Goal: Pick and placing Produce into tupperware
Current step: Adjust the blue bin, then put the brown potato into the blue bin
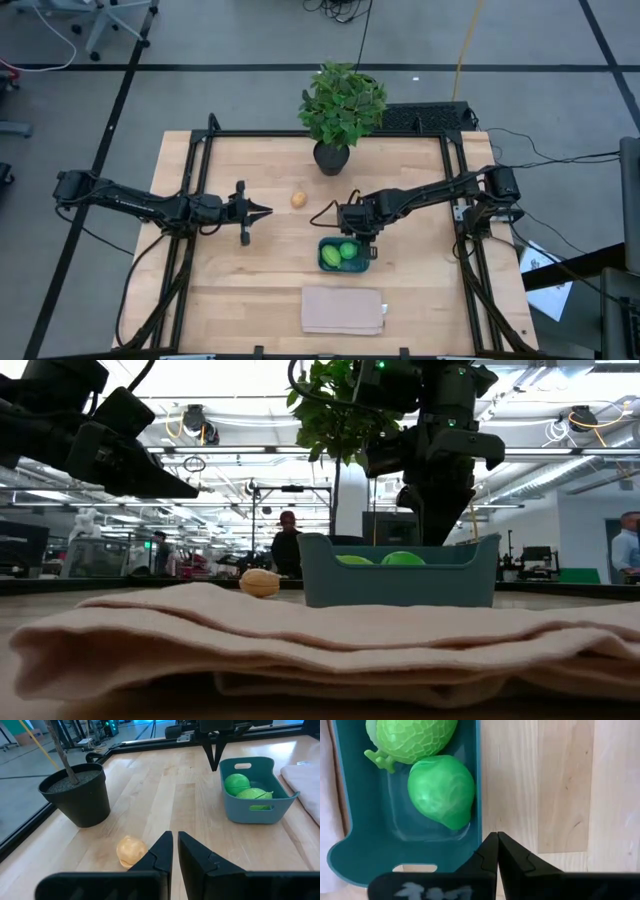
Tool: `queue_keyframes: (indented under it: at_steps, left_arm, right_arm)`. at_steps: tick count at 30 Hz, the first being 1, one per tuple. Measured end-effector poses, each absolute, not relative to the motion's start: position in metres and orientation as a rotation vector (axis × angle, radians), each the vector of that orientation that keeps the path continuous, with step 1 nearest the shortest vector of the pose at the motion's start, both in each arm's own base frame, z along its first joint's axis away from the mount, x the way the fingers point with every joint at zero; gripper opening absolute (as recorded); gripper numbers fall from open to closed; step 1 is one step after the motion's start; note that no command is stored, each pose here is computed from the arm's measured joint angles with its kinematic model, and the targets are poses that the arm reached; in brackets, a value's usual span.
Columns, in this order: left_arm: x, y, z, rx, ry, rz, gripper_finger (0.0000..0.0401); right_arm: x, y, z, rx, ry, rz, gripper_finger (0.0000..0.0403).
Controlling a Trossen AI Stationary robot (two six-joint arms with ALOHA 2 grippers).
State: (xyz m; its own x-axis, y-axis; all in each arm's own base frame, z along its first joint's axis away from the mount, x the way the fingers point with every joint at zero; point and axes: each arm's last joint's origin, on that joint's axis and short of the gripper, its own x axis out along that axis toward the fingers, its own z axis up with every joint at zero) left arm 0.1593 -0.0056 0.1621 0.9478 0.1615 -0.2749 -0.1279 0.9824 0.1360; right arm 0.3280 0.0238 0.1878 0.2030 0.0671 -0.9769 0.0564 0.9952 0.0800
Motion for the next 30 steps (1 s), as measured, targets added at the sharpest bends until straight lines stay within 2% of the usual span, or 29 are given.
queue_keyframes:
  at_steps: [12, 30]
  left_arm:
    - [0.159, -0.006, 0.163, 0.114, 0.281, 0.148, 0.0033]
    - [0.159, -0.006, 0.163, 0.117, 0.284, 0.15, 0.0033]
  right_arm:
    - [0.32, 0.018, 0.214, 0.08, 1.276, -0.001, 0.0]
    - [0.31, 0.017, 0.273, 0.035, 0.934, 0.021, 0.0]
